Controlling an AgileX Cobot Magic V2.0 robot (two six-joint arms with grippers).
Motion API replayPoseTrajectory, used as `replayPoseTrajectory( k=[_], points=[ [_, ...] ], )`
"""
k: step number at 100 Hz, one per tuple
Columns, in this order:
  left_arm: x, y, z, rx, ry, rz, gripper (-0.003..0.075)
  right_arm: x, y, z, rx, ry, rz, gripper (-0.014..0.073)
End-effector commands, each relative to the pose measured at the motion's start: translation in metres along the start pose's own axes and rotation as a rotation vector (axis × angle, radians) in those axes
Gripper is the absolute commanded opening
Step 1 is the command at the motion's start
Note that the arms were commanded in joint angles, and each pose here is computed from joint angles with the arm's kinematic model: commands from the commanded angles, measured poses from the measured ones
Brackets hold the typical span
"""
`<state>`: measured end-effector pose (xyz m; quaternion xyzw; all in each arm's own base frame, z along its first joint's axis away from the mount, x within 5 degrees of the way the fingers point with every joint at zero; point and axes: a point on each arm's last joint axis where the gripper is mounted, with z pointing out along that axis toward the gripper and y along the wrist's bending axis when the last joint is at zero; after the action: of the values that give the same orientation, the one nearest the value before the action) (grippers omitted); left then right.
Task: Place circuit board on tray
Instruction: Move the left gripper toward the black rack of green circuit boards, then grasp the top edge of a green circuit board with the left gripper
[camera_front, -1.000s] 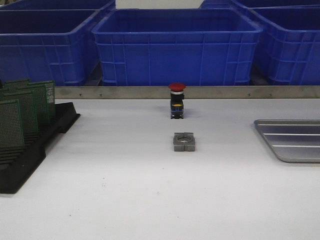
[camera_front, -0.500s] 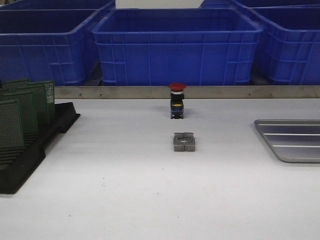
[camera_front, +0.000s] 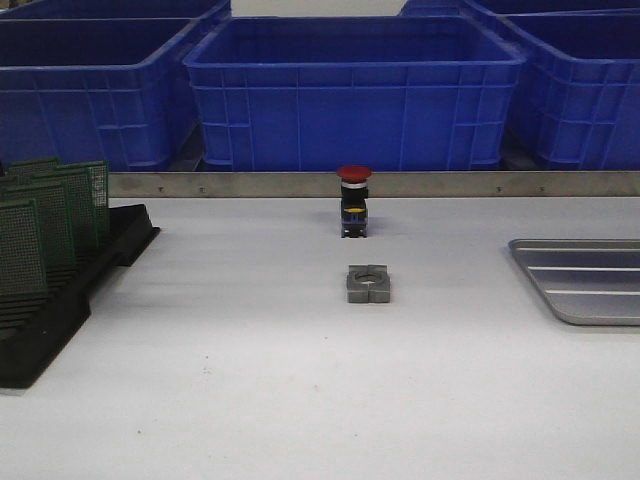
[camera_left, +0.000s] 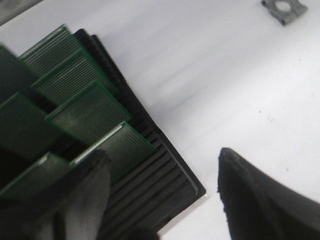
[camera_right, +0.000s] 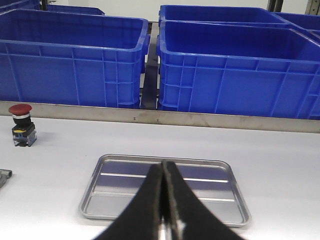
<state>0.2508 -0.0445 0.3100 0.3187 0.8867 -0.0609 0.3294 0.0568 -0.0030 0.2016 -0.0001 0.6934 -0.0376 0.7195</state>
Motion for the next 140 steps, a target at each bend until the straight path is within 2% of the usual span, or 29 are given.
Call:
replayPoseTrajectory(
  k=[1,9,15,21,26,37,64,81,91,109,140],
  points=[
    [-0.022,0.006,0.002,0.058,-0.021,0.187,0.0439,-0.012,0.0,-0.003,0.0,-0.11,-0.011,-0.0112],
    [-0.032,0.014,0.011,0.112,0.004,0.408,0.0439,-0.012,0.0,-0.003,0.0,-0.11,-0.011,-0.0112],
    [-0.038,0.019,0.018,0.124,0.014,0.502,0.0439,-0.012,0.0,-0.003,0.0,-0.11,-0.011,-0.0112],
    [-0.041,0.026,0.025,0.135,0.045,0.651,0.0439,-0.012,0.0,-0.003,0.0,-0.11,-0.011,-0.0112],
    [-0.041,0.032,0.032,0.131,0.081,0.72,0.0439,-0.012,0.0,-0.003,0.0,-0.11,-0.011,-0.0112],
    [-0.033,0.042,0.052,0.143,0.182,0.775,0.0439,-0.012,0.0,-0.003,0.0,-0.11,-0.011,-0.0112],
    [-0.018,0.053,0.101,0.2,0.261,0.76,0.0439,-0.012,0.0,-0.003,0.0,-0.11,-0.011,-0.0112],
    [-0.012,0.054,0.114,0.239,0.271,0.728,0.0431,-0.012,0.0,-0.003,0.0,-0.11,-0.011,-0.0112],
    [-0.012,0.054,0.114,0.241,0.272,0.728,0.0335,-0.012,0.0,-0.003,0.0,-0.11,-0.011,-0.0112],
    [-0.011,0.053,0.114,0.26,0.283,0.727,-0.0012,-0.012,0.0,-0.003,0.0,-0.11,-0.011,-0.0112],
    [-0.012,0.053,0.107,0.294,0.315,0.744,-0.002,-0.012,0.0,-0.003,0.0,-0.11,-0.011,-0.0112]
  ],
)
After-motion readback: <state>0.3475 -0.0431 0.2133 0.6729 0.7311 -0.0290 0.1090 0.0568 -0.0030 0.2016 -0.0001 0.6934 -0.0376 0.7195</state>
